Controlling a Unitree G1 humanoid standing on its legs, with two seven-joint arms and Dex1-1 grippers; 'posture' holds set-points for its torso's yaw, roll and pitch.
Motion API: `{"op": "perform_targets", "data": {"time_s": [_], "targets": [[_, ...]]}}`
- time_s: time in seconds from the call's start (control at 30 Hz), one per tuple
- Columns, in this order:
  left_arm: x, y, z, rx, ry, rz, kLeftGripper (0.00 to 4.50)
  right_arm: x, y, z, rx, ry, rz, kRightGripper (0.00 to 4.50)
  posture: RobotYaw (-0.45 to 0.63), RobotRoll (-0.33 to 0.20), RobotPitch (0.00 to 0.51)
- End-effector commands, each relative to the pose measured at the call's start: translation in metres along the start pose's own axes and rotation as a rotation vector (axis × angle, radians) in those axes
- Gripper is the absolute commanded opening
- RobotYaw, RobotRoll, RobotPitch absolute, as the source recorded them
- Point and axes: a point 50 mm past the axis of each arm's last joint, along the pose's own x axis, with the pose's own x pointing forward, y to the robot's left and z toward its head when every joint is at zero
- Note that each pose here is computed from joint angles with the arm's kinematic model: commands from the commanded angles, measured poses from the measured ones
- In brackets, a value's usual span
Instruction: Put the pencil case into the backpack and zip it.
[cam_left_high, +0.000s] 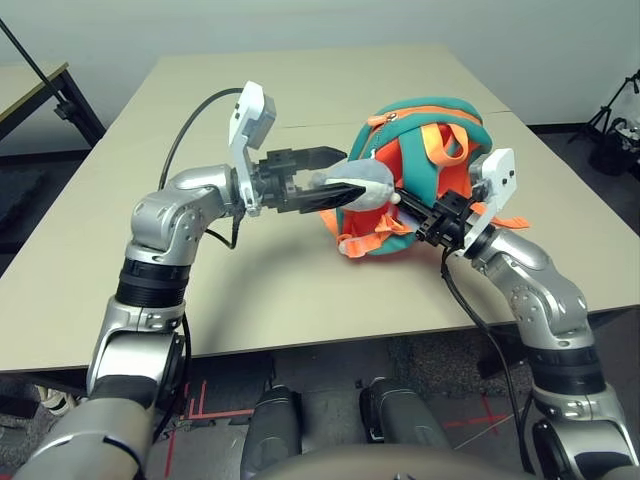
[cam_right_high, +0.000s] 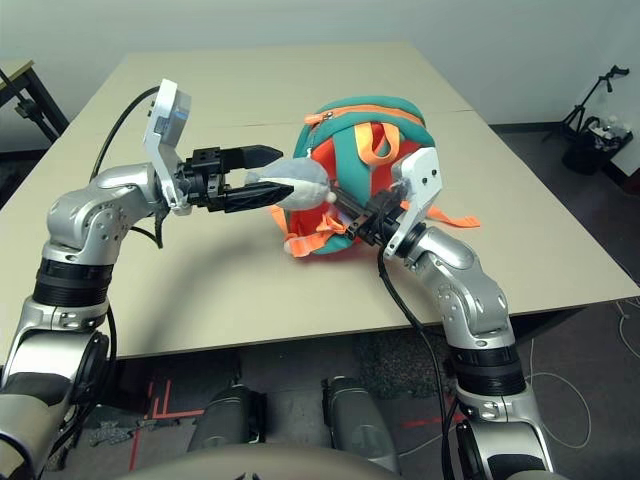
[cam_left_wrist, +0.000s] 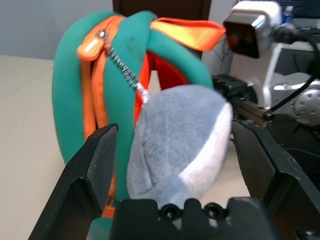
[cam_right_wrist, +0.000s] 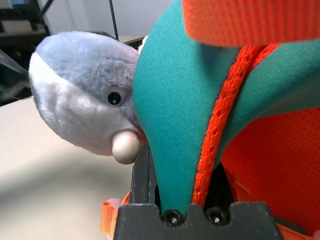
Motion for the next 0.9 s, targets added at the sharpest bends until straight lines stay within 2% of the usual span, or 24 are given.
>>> {"op": "perform_targets", "data": {"time_s": [0.03,0.2,0.3,0.57,0.63,0.7,0.9], "targets": [[0.011,0.001,-0.002,0.014,0.01,-0.013,4.5,0.004,0.007,-0.003,0.011,0.006,0.042,0.13,-0.17,0.0,0.0],[0.016,0.0,-0.006,0.012,0.015,-0.037,4.5,0.004,0.007,-0.003,0.009,0.003,0.038,0.13,-0.17,0.0,0.0],[0.015,0.0,-0.005,0.007,0.012,-0.039,3.92,0.004,0.006,-0.003,0.008,0.003,0.035,0.13,-0.17,0.0,0.0],[0.0,0.001,0.016,0.042,-0.046,-0.03,1.04,0.006,0.007,-0.003,0.007,0.003,0.043,0.13,-0.15,0.0,0.0],[-0.005,0.001,0.024,0.058,-0.061,-0.023,0.53,0.007,0.007,-0.003,0.006,0.004,0.048,0.13,-0.14,0.0,0.0],[-0.011,0.0,0.031,0.077,-0.067,-0.015,0.37,0.007,0.007,-0.003,0.006,0.005,0.051,0.13,-0.14,0.0,0.0],[-0.025,-0.006,0.041,0.104,-0.051,0.0,0.37,0.009,0.008,-0.003,0.008,0.008,0.063,0.13,-0.13,0.0,0.0]]}}
